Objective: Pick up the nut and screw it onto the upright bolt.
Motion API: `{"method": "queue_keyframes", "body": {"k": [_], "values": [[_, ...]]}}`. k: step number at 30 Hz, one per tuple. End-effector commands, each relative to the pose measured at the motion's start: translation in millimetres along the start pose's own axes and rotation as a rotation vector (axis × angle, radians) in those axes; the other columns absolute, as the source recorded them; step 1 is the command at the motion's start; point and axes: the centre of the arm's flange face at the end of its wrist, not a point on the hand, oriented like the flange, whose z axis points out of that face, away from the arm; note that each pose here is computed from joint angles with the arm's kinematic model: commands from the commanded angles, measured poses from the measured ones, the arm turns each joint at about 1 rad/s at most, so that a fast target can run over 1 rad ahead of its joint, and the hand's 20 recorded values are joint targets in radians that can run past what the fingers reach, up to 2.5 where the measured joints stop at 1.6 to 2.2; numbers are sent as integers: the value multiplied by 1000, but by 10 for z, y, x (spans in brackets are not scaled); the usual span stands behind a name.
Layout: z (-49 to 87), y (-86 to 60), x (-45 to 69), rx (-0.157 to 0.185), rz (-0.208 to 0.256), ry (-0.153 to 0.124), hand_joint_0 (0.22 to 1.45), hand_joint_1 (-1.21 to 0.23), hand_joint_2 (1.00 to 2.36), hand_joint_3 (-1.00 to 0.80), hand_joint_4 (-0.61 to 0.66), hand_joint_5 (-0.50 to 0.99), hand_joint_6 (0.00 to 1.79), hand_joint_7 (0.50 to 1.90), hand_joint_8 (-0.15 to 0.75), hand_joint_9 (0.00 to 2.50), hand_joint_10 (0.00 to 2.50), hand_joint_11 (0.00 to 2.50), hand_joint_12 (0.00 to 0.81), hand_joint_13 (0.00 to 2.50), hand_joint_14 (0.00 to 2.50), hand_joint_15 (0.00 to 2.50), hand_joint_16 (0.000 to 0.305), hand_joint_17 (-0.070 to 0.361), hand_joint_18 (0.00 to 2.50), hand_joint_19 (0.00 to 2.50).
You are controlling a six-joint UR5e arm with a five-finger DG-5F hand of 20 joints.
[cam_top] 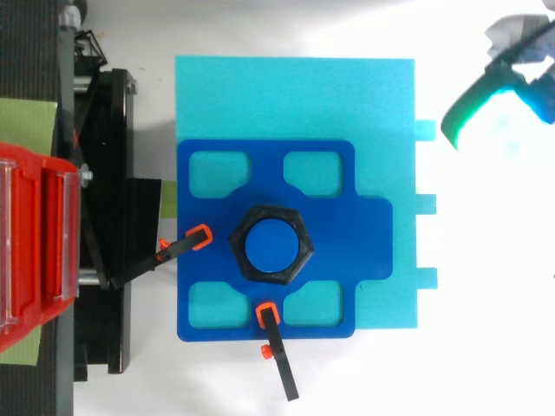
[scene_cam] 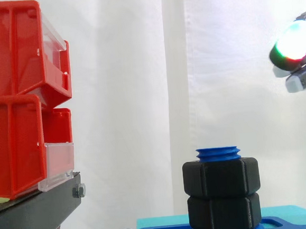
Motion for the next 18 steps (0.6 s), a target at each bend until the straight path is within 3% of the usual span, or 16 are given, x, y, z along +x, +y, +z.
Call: {"method": "queue_keyframes", "body": {"k": [1, 2, 5, 18], "values": [[18, -20, -21, 8, -11, -53, 483, -475, 1000, -500, 143, -284, 500, 536, 216, 0, 0, 0, 370, 0, 0, 0, 55, 123, 0, 0], [22, -8, -34, 6, -15, -70, 483, -476, 1000, -500, 142, -284, 500, 534, 214, 0, 0, 0, 370, 0, 0, 0, 55, 124, 0, 0], [25, -7, -40, 9, -14, -83, 485, -480, 1000, -500, 135, -284, 500, 540, 214, 0, 0, 0, 371, 0, 0, 0, 56, 125, 0, 0], [20, -9, -30, 14, -18, -78, 491, -500, 1000, -500, 143, -265, 500, 552, 220, 0, 0, 0, 367, 0, 0, 0, 54, 122, 0, 0]]}}
